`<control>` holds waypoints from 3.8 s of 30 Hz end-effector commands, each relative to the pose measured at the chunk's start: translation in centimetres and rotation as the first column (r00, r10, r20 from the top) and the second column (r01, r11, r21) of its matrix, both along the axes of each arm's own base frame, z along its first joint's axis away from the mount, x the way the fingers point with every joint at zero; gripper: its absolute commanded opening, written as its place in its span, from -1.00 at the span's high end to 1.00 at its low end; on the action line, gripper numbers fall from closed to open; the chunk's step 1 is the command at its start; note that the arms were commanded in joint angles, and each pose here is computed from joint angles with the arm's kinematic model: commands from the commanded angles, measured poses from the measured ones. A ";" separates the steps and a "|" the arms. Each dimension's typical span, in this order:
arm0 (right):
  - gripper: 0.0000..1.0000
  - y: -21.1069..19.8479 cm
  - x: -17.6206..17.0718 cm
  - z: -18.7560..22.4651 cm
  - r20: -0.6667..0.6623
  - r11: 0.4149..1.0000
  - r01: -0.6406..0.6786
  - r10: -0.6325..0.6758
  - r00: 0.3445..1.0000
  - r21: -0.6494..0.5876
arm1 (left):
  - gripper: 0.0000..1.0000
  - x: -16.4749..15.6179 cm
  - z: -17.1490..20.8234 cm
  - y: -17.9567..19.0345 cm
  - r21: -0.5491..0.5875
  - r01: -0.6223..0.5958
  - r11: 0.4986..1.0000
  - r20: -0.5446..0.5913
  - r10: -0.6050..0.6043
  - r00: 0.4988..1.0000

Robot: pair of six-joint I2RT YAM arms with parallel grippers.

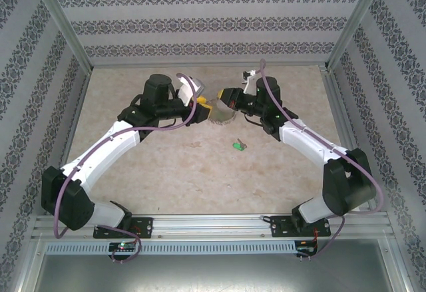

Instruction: Put the keys on the keyring

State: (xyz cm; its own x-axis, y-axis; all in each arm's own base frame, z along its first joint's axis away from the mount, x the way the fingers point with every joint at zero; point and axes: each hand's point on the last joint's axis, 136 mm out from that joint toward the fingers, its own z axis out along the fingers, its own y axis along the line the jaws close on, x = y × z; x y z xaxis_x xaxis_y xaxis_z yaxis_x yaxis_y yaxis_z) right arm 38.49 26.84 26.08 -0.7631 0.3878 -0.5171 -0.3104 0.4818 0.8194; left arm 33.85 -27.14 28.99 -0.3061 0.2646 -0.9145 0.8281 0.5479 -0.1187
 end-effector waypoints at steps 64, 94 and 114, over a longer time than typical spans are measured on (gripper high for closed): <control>1.00 1.4 -1.5 1.0 0.031 0.997 0.038 -0.035 0.999 -0.073 | 0.77 4.7 -2.6 2.5 -0.048 -0.392 0.919 0.335 0.384 0.860; 0.09 9.1 -4.2 -17.1 -0.317 0.822 -0.346 0.214 0.924 -0.452 | -0.69 6.9 -8.9 17.8 -0.067 -0.843 0.534 -0.457 0.735 0.502; 0.12 10.0 -5.3 -21.2 -0.247 0.413 -0.439 0.440 0.863 -0.798 | -0.70 7.3 -11.2 20.6 -0.067 -0.869 0.490 -0.536 0.718 0.445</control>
